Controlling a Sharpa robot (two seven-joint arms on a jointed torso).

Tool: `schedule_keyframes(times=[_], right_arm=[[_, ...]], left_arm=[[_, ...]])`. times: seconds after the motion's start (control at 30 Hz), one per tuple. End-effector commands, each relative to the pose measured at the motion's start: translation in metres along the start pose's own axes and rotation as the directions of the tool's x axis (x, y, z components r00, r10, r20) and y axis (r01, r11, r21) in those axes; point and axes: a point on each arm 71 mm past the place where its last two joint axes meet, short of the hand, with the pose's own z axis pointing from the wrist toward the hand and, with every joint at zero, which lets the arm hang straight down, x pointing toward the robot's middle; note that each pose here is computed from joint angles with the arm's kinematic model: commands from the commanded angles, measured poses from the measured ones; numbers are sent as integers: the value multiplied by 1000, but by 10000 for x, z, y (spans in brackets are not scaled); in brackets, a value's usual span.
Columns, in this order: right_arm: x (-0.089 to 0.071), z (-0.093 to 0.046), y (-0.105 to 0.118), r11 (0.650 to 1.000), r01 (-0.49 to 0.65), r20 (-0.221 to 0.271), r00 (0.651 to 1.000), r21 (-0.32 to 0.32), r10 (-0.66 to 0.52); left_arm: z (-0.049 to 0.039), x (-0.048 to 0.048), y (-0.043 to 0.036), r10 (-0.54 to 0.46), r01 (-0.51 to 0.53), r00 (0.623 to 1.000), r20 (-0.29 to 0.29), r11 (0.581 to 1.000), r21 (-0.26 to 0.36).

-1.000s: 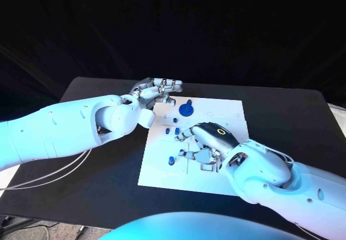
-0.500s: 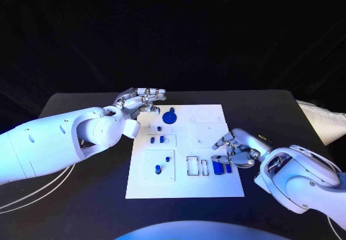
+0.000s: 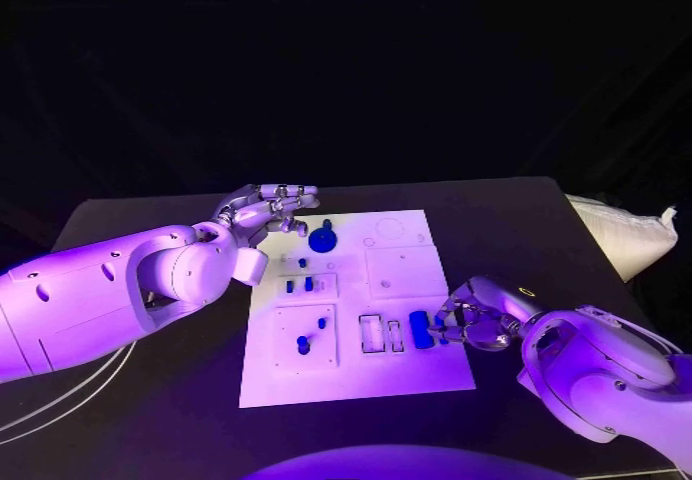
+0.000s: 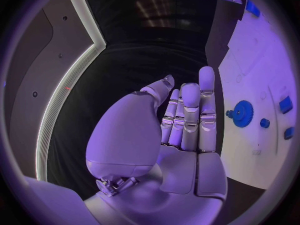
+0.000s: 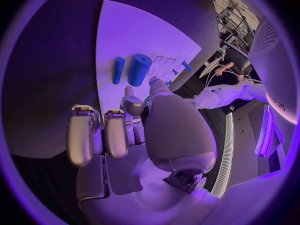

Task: Assemble the parts on the task board

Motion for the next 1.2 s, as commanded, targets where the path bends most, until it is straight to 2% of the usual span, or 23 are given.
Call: schedule_keyframes(times=[0.03, 0.4, 1.2], right_arm=[[11, 4, 9, 998, 68, 16, 998, 11, -69], [76, 72, 95, 998, 69, 13, 998, -7, -69], [336, 272, 98, 995, 95, -61, 994, 5, -95]], left_arm=[[-4, 13, -4, -3, 3, 1000, -21, 1000, 5], [-1, 21, 0, -4, 4, 1000, -24, 1000, 3], [-5, 11, 5, -6, 6, 1000, -28, 1000, -3]])
